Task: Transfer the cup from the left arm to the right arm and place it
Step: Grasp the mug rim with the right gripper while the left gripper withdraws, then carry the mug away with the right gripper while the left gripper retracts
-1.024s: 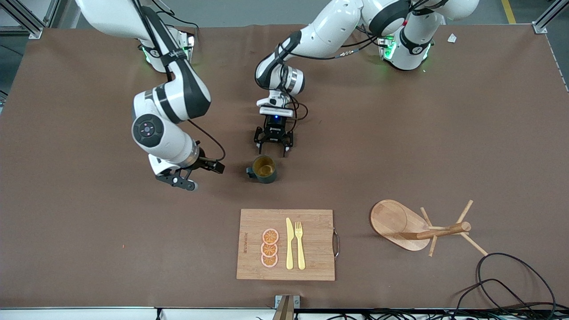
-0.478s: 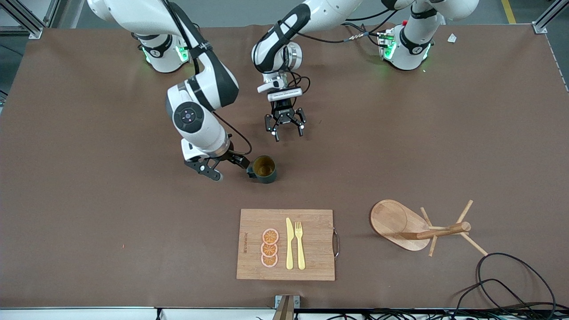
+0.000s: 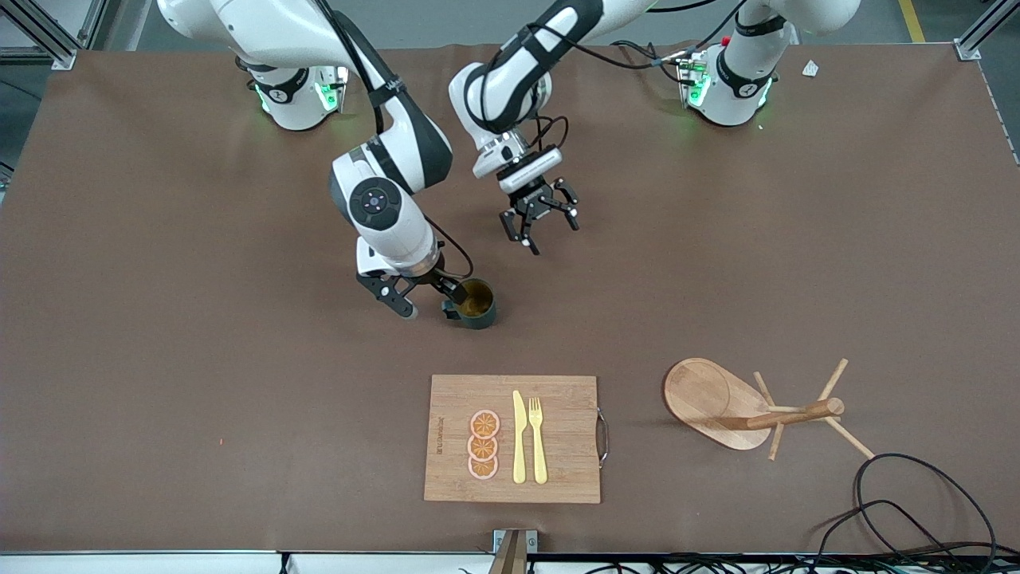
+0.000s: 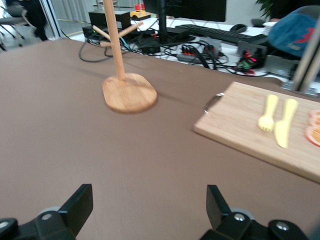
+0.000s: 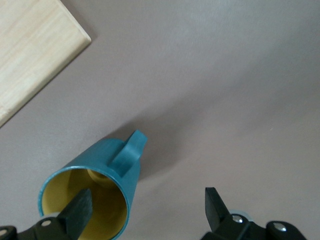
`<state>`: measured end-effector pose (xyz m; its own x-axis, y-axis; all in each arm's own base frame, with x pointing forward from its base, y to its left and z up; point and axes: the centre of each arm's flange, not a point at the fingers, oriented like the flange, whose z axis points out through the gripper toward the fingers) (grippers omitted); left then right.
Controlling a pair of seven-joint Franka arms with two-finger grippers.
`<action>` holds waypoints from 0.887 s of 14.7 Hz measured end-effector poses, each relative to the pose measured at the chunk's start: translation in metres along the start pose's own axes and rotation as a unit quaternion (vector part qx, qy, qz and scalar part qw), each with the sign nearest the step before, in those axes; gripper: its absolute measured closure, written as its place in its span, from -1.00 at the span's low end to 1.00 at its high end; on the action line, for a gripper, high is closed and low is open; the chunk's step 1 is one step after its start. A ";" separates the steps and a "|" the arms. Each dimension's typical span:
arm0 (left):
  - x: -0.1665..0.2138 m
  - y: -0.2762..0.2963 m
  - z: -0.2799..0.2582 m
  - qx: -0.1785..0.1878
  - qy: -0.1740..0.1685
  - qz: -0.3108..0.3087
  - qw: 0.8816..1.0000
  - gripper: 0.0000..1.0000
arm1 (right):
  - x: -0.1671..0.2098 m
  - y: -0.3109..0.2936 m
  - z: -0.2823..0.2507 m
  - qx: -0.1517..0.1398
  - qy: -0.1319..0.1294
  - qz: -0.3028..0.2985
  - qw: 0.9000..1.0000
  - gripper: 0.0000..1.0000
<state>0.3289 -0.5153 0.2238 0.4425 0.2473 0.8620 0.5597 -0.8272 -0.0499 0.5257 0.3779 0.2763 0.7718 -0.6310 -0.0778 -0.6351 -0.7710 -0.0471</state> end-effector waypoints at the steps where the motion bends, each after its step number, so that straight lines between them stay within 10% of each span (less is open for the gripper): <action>1: 0.016 0.000 0.014 0.016 -0.005 0.011 1.000 -1.00 | -0.003 -0.001 0.006 -0.002 0.000 0.003 1.000 -1.00; 7: 0.127 0.013 0.067 0.078 -0.070 0.051 0.993 -1.00 | -0.015 -0.007 0.025 0.007 -0.008 0.020 1.000 -0.84; 13: 0.282 -0.005 0.096 0.090 -0.200 0.070 0.973 -1.00 | -0.023 -0.011 0.027 0.010 -0.017 0.038 0.999 0.45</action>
<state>0.5187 -0.3930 0.4186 0.7408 0.3455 0.5761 0.5722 -0.7738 -0.2717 0.5134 0.4032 0.2520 0.7200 -0.6844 -0.1152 -0.6928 -0.7186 -0.0606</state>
